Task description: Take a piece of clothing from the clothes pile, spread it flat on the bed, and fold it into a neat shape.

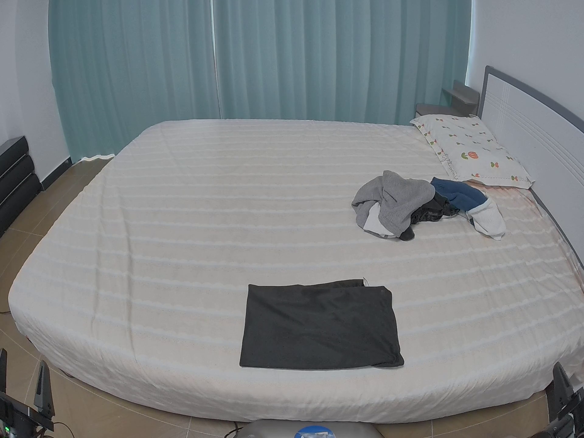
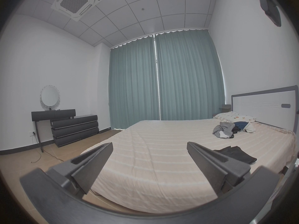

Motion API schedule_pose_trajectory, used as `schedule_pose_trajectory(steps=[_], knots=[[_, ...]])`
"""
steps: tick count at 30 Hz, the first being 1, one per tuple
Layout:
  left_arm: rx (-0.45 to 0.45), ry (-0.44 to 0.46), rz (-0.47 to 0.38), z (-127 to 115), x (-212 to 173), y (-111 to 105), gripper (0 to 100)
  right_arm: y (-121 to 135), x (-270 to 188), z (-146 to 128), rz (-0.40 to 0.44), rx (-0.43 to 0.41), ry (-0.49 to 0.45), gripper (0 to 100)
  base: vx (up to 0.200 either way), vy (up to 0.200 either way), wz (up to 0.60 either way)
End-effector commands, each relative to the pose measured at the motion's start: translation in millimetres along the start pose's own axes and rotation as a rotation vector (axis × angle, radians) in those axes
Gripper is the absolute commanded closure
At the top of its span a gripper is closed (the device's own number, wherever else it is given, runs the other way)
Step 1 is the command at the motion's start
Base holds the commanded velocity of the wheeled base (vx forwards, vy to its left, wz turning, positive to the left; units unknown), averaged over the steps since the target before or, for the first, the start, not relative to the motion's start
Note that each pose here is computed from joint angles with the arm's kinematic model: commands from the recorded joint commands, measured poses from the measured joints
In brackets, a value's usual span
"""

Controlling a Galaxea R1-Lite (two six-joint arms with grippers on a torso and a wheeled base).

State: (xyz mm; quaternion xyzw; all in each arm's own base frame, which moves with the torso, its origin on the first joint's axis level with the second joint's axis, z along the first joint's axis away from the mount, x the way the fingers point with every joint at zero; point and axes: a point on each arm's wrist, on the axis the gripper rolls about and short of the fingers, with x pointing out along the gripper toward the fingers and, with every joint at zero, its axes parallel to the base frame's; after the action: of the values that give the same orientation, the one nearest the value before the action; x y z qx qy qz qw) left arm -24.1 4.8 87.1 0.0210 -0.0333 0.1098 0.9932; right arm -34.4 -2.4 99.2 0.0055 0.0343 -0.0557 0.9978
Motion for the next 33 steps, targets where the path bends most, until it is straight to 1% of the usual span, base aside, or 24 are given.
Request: schedule_pose_trajectory(steps=[1,3,4,6,8,10,11,13,22,26,33], knots=[[-0.012,0.014,-0.046,-5.3,0.2,-1.3,0,3.4,12.9,-22.5,0.099,-0.055,-0.073,0,0.0,0.0,0.0],[-0.013,0.013,-0.057,-5.3,0.2,-1.6,0,3.6,12.8,-21.1,0.108,-0.054,-0.086,0,0.0,0.0,0.0],[-0.019,0.014,-0.086,-5.0,0.2,-2.2,0,3.6,12.9,-22.5,0.11,-0.049,-0.072,0,0.0,0.0,0.0],[-0.025,0.016,-0.106,-5.3,0.1,-2.7,0,3.6,13.0,-23.2,0.109,-0.04,-0.066,0,0.0,0.0,0.0],[-0.063,0.022,-0.171,-5.9,0.0,-4.2,0,3.6,12.9,-23.0,0.111,-0.031,-0.067,0,0.0,0.0,0.0],[-0.076,0.064,-0.21,-10.1,-0.4,-5.2,0,3.6,12.9,-23.0,0.111,-0.029,-0.067,0,0.0,0.0,0.0],[-0.073,0.08,-0.215,-11.1,-0.7,-5.3,0,3.6,12.9,-23.0,0.111,-0.029,-0.067,0,0.0,0.0,0.0],[-0.065,0.068,-0.216,-10.3,-0.5,-5.3,0,3.6,13.0,-23.0,0.109,-0.026,-0.066,0,0.0,0.0,0.0],[-0.039,0.065,-0.222,-11.0,-0.7,-5.4,0,3.6,13.0,-23.0,0.109,-0.029,-0.067,0,0.0,0.0,0.0],[-0.054,0.067,-0.22,-10.8,-0.6,-5.4,0,3.6,12.9,-23.0,0.113,-0.026,-0.066,0,0.0,0.0,0.0],[-0.048,0.066,-0.218,-10.8,-0.6,-5.4,0,3.5,13.0,-23.0,0.117,-0.028,-0.067,0,0.0,0.0,0.0]])
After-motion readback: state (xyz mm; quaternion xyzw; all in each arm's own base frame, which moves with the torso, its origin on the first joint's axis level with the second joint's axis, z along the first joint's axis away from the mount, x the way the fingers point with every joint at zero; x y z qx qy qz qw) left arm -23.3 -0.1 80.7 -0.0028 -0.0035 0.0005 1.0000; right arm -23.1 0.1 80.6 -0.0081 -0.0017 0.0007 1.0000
